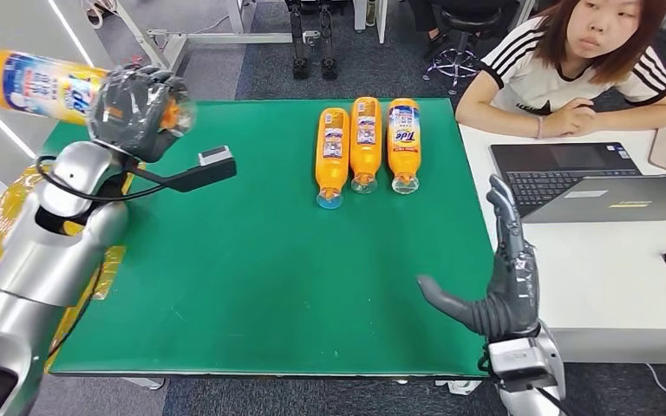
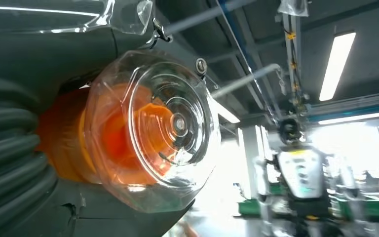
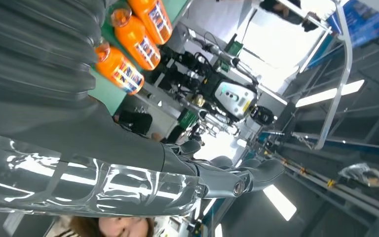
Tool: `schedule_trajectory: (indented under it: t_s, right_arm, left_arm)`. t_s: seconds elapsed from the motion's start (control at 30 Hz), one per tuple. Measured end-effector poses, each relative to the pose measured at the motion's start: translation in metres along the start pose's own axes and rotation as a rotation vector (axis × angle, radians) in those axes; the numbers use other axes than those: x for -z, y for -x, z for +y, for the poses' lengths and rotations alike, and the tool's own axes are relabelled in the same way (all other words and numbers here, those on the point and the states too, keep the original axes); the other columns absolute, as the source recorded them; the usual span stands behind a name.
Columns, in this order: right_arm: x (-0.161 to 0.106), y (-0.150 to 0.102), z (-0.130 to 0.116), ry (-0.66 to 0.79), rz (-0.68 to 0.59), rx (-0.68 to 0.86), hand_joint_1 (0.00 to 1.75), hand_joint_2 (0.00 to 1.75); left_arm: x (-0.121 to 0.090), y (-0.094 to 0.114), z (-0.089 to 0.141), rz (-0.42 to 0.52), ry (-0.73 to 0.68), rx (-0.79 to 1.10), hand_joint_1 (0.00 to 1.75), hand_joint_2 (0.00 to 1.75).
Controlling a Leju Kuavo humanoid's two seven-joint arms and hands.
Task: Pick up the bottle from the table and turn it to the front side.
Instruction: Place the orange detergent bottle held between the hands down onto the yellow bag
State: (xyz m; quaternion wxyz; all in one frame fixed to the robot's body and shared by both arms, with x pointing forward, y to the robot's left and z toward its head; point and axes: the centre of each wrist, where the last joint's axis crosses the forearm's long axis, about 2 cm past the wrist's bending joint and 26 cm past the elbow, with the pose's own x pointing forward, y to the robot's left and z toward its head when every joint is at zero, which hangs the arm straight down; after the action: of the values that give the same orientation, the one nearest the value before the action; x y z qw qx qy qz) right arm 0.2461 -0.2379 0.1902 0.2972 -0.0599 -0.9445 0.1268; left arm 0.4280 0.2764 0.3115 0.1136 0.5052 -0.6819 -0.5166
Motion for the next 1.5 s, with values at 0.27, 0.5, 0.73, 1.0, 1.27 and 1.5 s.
schedule_trajectory:
  t_s: [0.27, 0.5, 0.73, 1.0, 1.27, 1.5]
  right_arm:
    - [-0.013, -0.006, -0.005, -0.011, -0.011, -0.041, 0.0, 1.75]
    - [-0.014, -0.006, -0.005, -0.027, -0.012, -0.054, 0.0, 1.75]
    - [-0.011, -0.009, -0.006, -0.037, -0.014, -0.05, 0.0, 1.75]
    - [-0.008, -0.014, -0.007, -0.043, -0.025, -0.064, 0.0, 1.75]
    - [-0.018, -0.024, -0.007, -0.035, -0.012, -0.079, 0.0, 1.75]
    - [-0.02, -0.025, -0.007, -0.044, 0.002, -0.081, 0.0, 1.75]
  left_arm:
    - [-0.109, 0.028, -0.023, 0.086, 0.144, 0.152, 1.75, 1.75]
    - [-0.173, 0.012, -0.037, 0.117, 0.282, 0.173, 1.75, 1.75]
    - [-0.218, -0.021, -0.053, 0.109, 0.396, 0.118, 1.75, 1.75]
    - [-0.214, -0.052, -0.074, 0.113, 0.432, -0.002, 1.75, 1.75]
    - [-0.193, -0.069, -0.111, 0.146, 0.506, -0.106, 1.75, 1.75]
    - [-0.192, -0.075, -0.135, 0.216, 0.601, -0.122, 1.75, 1.75]
